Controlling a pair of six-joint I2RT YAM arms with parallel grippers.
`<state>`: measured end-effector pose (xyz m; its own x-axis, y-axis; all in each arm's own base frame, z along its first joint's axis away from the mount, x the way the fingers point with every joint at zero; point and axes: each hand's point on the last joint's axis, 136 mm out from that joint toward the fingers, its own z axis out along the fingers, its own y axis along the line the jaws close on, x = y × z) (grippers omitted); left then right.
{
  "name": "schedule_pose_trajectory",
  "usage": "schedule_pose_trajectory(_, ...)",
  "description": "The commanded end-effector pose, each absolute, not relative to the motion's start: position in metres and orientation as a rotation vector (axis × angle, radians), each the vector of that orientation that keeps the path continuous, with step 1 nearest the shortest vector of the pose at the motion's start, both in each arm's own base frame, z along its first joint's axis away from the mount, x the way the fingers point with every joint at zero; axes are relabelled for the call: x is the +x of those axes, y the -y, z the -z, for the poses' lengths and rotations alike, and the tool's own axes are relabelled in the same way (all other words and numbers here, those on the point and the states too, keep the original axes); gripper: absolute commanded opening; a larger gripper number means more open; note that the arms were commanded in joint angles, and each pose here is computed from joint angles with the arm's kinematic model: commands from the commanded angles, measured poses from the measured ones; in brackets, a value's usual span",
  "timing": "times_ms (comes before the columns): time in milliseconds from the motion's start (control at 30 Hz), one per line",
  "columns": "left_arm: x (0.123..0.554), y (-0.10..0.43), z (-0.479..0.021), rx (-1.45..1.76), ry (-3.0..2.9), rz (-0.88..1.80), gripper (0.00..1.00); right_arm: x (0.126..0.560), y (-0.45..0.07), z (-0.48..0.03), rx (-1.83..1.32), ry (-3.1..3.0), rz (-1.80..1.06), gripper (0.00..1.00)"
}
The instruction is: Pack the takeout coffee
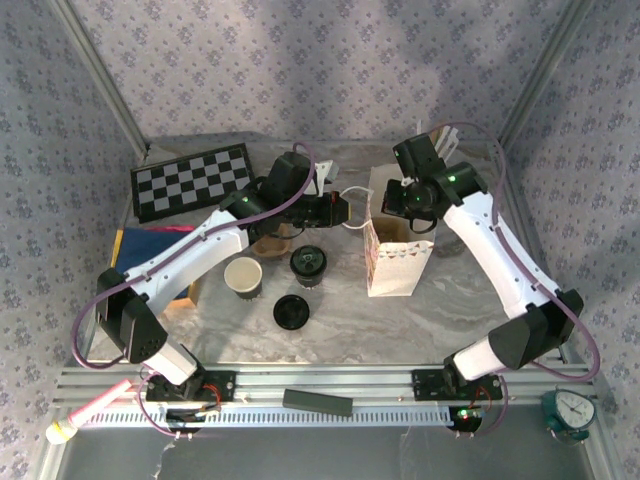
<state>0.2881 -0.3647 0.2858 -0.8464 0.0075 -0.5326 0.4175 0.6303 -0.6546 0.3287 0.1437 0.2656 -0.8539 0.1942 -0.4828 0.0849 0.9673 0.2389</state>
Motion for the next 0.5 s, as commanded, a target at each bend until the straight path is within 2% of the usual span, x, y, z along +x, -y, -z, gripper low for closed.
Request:
schedule_pose_trajectory(0, 0.295, 0.364, -0.289, 0.313, -2.348, 1.116, 0.0, 0.318, -0.135, -0.284, 0.177, -2.563, -0.25, 0.0)
schedule_pose_trajectory(400, 0.298, 0.363, -0.297, 0.308, -2.33, 1.109, 0.0, 0.306, -0.129, -0.299, 0.18, -2.545, -0.249, 0.0)
schedule_pose_trajectory(467, 0.298, 0.363, -0.298, 0.308, -2.328, 1.108, 0.03, 0.305, -0.129, -0.301, 0.181, -2.537, -0.253, 0.0)
